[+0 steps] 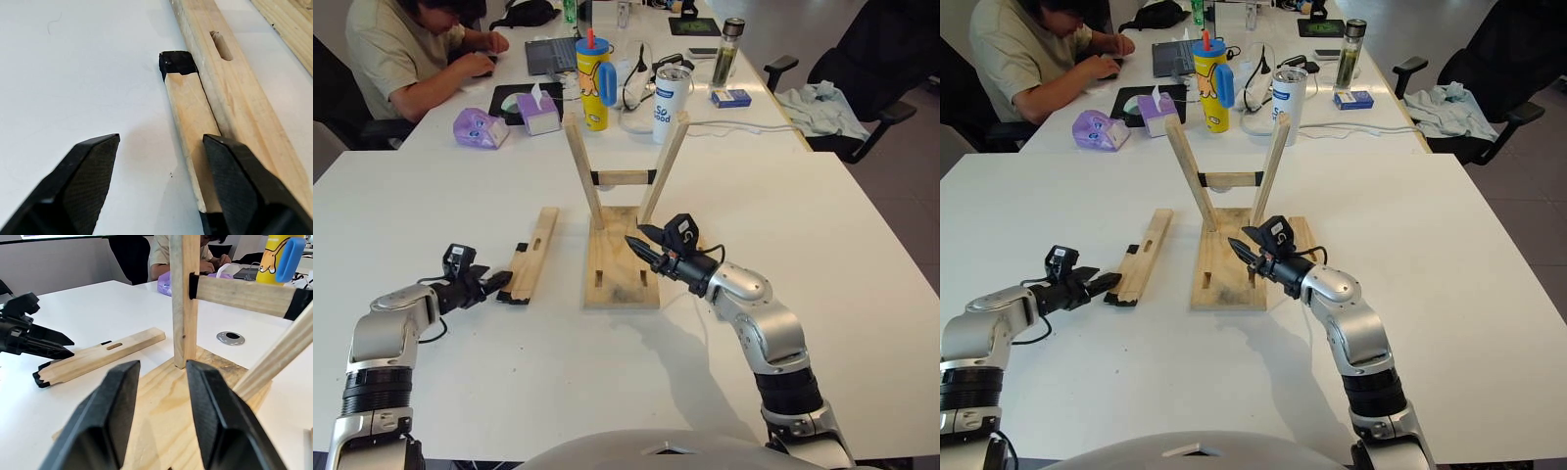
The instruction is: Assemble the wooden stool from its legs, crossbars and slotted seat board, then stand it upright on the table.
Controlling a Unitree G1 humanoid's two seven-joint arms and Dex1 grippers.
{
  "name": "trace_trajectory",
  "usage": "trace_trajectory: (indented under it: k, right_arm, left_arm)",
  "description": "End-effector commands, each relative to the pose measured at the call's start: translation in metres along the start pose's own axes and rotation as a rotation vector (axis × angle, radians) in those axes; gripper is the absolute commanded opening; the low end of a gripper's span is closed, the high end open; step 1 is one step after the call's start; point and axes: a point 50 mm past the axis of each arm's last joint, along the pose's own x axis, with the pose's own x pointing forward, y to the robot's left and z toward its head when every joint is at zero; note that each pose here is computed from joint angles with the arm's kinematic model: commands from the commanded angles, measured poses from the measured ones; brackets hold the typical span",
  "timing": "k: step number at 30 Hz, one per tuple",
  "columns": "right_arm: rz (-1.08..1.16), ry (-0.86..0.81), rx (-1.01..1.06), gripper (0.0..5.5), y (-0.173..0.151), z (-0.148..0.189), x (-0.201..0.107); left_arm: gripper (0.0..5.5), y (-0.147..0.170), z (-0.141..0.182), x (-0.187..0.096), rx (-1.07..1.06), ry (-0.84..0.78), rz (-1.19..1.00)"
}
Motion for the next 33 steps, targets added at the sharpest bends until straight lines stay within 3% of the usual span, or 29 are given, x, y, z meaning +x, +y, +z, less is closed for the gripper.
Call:
trace_trajectory:
  k: [1,11,19,25,33]
  right_arm:
    - [0.000,0.016,0.013,1.75,0.002,-0.004,0.000]
    - [0.013,0.032,-0.005,1.75,0.008,-0.007,0.002]
    - [-0.002,0.033,-0.030,1.75,0.005,-0.003,0.004]
    - [-0.055,0.032,-0.029,1.75,0.001,-0.004,0.003]
    - [-0.140,0.025,-0.040,1.75,-0.003,-0.004,0.006]
  left_arm:
    - [3.20,0.003,0.004,-0.003,-0.045,-0.001,0.003]
    - [3.20,-0.017,-0.006,0.002,-0.051,0.049,-0.054]
    - [3.20,-0.020,-0.029,0.009,-0.059,0.179,0.068]
    - [2.29,-0.049,-0.049,0.016,-0.116,0.253,0.089]
    - [1.32,-0.037,-0.063,0.013,-0.103,0.300,0.162]
